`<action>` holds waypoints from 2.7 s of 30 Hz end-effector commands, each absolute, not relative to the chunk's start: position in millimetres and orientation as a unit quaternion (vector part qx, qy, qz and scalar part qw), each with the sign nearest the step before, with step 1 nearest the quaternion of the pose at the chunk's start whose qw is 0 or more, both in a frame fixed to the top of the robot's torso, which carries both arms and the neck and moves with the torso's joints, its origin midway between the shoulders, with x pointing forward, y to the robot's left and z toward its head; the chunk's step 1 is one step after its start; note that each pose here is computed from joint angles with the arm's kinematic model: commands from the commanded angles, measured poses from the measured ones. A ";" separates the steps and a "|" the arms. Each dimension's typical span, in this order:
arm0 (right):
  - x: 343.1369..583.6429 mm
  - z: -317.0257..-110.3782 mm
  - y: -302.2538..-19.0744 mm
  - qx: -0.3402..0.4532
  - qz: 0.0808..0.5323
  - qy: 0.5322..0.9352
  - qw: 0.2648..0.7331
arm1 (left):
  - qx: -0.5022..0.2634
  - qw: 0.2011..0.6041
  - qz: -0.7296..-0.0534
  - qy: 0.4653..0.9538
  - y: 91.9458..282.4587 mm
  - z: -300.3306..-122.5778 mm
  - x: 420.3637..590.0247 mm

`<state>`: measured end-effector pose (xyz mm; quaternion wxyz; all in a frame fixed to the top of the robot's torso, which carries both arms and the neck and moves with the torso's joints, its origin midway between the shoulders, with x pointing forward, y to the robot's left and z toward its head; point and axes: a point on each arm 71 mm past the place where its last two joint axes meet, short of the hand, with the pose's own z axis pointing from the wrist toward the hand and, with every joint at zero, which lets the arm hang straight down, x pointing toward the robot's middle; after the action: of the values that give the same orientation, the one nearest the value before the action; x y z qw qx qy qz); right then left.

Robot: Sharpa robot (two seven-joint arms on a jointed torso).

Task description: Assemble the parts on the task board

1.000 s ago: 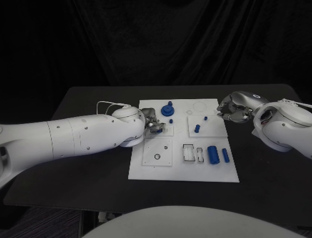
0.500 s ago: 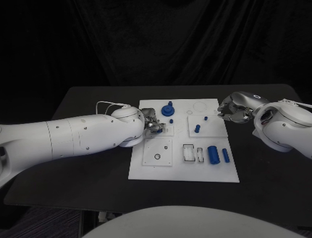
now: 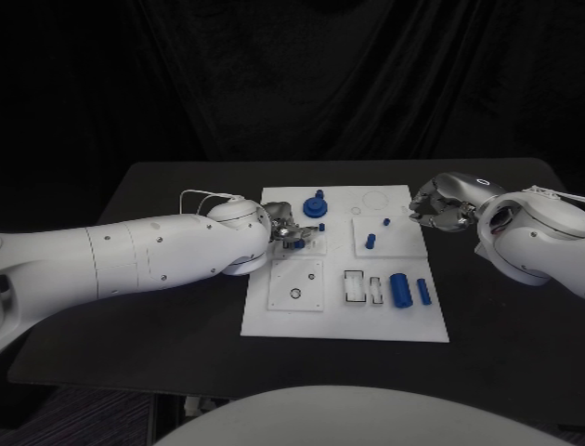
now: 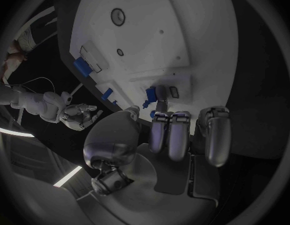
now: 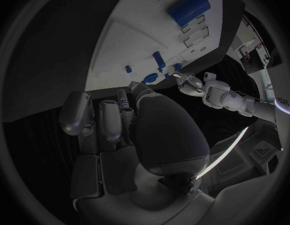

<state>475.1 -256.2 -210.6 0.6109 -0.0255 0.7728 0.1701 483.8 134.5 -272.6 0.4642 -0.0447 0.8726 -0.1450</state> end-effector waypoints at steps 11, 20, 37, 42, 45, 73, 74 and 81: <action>474.7 -212.4 -258.4 -0.019 0.163 0.778 0.607 | -0.031 0.447 -0.153 0.881 136.3 -279.3 480.2; 474.8 -212.5 -257.7 -0.020 0.164 0.778 0.607 | -0.027 0.441 -0.152 0.884 136.6 -280.2 478.5; 474.9 -212.6 -257.3 -0.020 0.164 0.778 0.606 | -0.025 0.437 -0.150 0.887 136.4 -281.2 477.9; 474.8 -212.7 -257.2 -0.020 0.164 0.778 0.606 | -0.027 0.438 -0.148 0.886 136.9 -281.3 478.7; 474.7 -212.7 -257.3 -0.020 0.164 0.779 0.605 | -0.027 0.439 -0.148 0.886 137.2 -281.3 479.1; 472.8 -212.0 -262.9 -0.016 0.161 0.778 0.606 | -0.014 0.503 -0.154 0.850 138.2 -268.6 472.2; 472.9 -212.1 -262.9 -0.016 0.161 0.778 0.607 | -0.012 0.503 -0.150 0.851 138.3 -267.6 471.3; 473.3 -212.0 -262.9 -0.016 0.161 0.778 0.607 | 0.004 0.502 -0.138 0.854 139.0 -257.3 473.0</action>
<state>473.6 -261.9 -211.1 0.6073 -0.0191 0.7766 0.1665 472.3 139.3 -260.6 0.4983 -0.0104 0.8531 -0.1544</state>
